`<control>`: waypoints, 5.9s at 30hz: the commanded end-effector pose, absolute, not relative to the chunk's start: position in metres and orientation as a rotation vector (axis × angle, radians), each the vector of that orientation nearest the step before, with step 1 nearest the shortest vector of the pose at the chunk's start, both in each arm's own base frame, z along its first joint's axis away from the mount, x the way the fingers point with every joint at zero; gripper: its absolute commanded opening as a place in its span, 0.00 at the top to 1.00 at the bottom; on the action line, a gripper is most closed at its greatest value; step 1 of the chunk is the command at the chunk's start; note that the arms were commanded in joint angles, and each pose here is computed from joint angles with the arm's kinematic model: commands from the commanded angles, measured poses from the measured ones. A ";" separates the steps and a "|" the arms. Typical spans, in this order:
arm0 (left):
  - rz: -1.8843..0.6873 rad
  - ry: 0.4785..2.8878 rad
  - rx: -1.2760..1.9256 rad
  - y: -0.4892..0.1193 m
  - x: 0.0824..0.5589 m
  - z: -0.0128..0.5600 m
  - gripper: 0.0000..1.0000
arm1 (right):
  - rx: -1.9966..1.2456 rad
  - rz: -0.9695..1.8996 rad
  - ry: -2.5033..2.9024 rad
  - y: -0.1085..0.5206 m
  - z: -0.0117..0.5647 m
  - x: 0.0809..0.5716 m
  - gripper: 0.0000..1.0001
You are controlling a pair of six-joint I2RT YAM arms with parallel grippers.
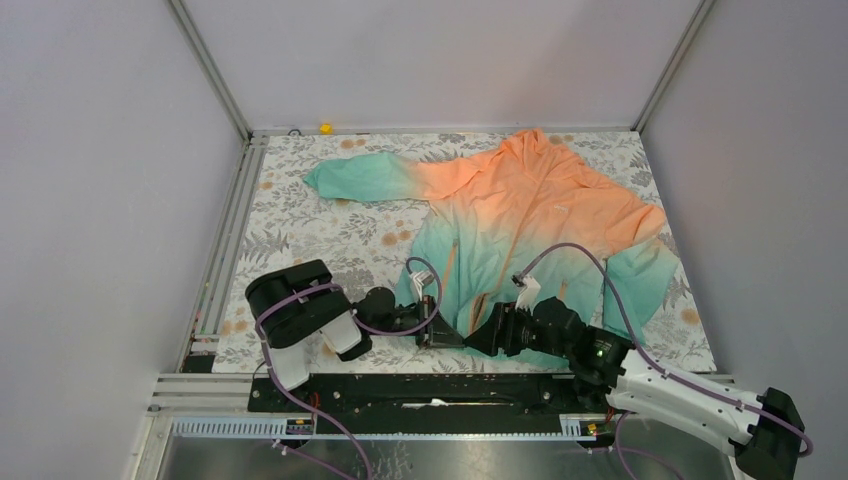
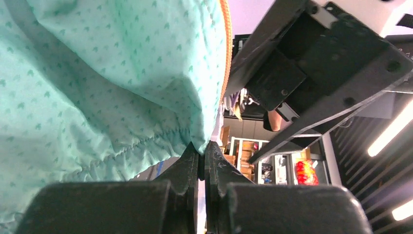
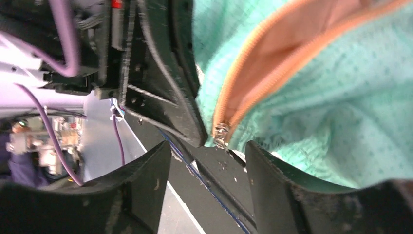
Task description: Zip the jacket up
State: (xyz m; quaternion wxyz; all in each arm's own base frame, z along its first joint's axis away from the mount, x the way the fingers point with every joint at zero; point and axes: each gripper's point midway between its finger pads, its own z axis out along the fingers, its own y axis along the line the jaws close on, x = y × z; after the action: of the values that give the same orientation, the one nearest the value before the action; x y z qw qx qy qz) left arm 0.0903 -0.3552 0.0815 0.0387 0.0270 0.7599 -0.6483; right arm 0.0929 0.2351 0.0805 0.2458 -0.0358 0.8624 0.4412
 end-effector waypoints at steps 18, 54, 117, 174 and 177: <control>-2.202 2.216 0.031 -0.335 0.101 0.120 1.00 | -1.295 0.680 1.409 0.246 0.173 0.125 0.25; -2.251 2.195 0.067 -0.332 0.107 0.131 1.00 | -1.654 0.344 1.043 0.270 0.119 0.101 0.49; -2.253 2.151 0.064 -0.328 0.106 0.140 1.00 | -1.585 0.249 1.109 0.265 0.119 0.113 0.68; -2.252 2.162 0.064 -0.330 0.102 0.138 1.00 | -1.520 0.236 1.137 0.265 0.125 0.120 0.80; -2.255 2.159 0.068 -0.331 0.102 0.139 1.00 | -1.520 0.232 1.139 0.266 0.124 0.120 0.79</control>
State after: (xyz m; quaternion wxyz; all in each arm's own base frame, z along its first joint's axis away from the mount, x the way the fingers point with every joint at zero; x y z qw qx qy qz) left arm 0.1066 -0.3301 0.1068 -0.0280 -0.0271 0.7344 -0.6776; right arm 0.1154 0.2602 0.1071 0.5468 -0.6755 0.4850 0.0974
